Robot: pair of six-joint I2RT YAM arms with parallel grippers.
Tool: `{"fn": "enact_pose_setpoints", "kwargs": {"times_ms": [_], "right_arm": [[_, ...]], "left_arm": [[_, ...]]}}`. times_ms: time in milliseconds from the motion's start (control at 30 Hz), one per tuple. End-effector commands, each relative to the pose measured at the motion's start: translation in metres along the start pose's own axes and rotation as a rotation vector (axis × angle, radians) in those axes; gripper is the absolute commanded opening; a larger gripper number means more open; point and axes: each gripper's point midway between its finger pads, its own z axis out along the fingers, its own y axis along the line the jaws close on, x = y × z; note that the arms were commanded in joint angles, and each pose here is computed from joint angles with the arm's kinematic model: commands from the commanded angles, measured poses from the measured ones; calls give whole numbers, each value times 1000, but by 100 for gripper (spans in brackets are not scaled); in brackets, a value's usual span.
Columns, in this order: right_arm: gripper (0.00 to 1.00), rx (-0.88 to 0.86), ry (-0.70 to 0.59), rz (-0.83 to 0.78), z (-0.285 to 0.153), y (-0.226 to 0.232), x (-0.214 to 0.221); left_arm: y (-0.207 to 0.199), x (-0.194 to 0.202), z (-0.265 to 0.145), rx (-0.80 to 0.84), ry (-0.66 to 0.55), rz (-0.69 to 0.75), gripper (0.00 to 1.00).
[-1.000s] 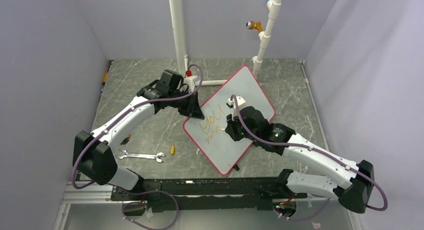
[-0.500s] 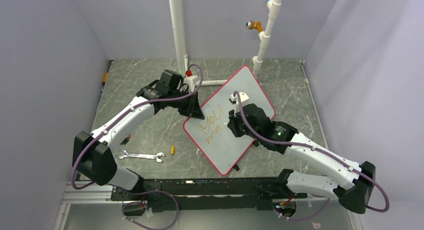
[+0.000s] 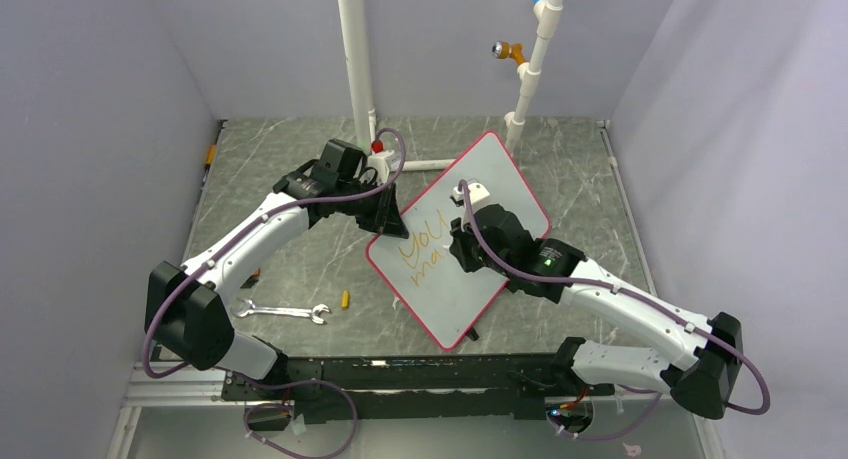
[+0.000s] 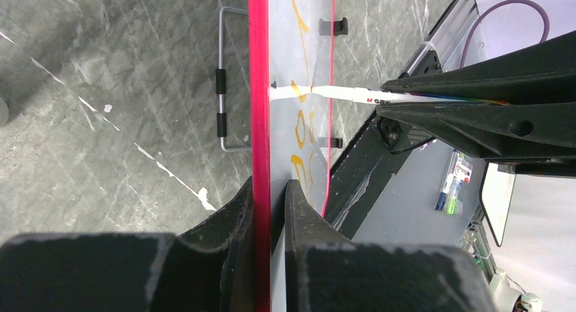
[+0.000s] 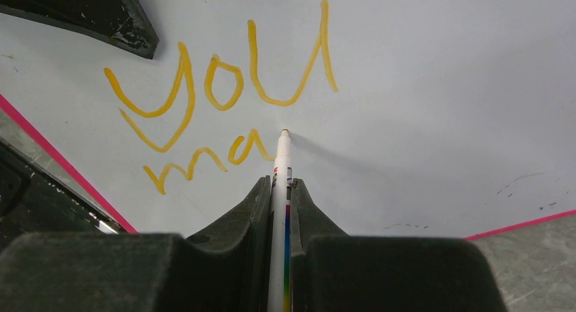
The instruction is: Write a sentence on the whiteboard
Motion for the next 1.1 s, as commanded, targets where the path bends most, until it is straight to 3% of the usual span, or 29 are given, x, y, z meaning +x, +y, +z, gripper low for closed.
{"fn": "enact_pose_setpoints", "kwargs": {"times_ms": [0,333,767,1067], "right_arm": [[0,-2,-59,6,4,2,-19],[0,89,-50,15,6,-28,-20],[0,-57,-128,43,-19,-3,-51],[0,-17,-95,30,2,-6,-45]], "left_arm": [[20,-33,-19,-146,-129,148,0],[21,-32,-17,-150,-124,146,0],[21,-33,-17,-147,-124,147,0],[21,-32,-18,-144,-126,146,0]]}}
